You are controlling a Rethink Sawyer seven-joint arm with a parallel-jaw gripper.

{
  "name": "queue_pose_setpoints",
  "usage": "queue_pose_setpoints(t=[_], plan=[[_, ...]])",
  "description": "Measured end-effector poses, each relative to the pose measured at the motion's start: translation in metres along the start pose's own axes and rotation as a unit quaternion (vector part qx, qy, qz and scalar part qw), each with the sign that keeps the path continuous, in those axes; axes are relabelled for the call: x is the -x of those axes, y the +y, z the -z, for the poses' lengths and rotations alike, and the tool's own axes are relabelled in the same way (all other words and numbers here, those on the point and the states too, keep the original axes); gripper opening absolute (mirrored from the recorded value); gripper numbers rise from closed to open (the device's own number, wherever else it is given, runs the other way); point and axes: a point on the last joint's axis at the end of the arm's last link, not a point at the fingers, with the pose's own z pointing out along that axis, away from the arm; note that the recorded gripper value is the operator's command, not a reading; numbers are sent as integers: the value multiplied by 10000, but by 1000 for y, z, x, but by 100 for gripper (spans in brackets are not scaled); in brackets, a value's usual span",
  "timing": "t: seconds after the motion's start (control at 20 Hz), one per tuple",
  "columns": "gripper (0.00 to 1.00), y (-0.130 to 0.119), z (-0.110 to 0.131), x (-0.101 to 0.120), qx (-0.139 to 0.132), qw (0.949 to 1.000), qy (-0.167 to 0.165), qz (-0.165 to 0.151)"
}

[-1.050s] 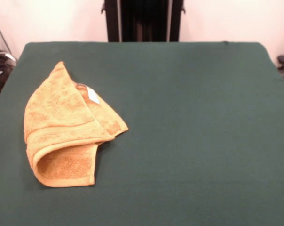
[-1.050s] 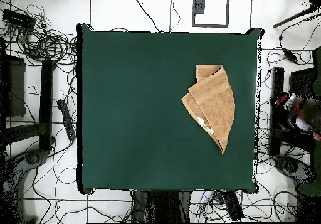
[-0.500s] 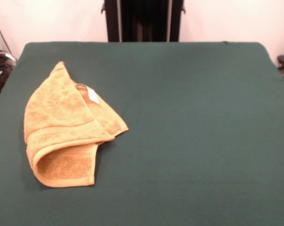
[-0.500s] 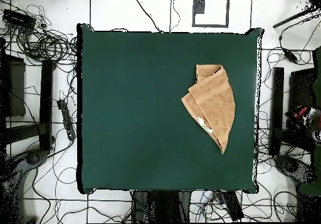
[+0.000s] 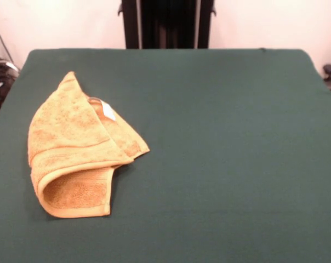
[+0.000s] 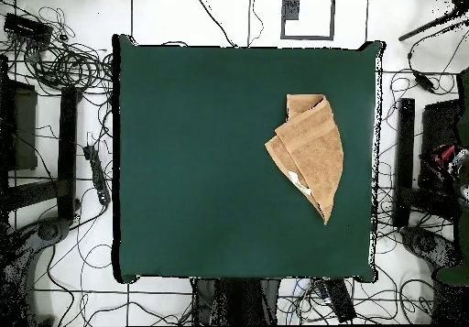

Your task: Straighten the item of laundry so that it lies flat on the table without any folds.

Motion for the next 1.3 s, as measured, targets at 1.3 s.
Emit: queue_pose_setpoints(t=[1.3], plan=[[100,-91,182,43,-13,9977,355,-576]])
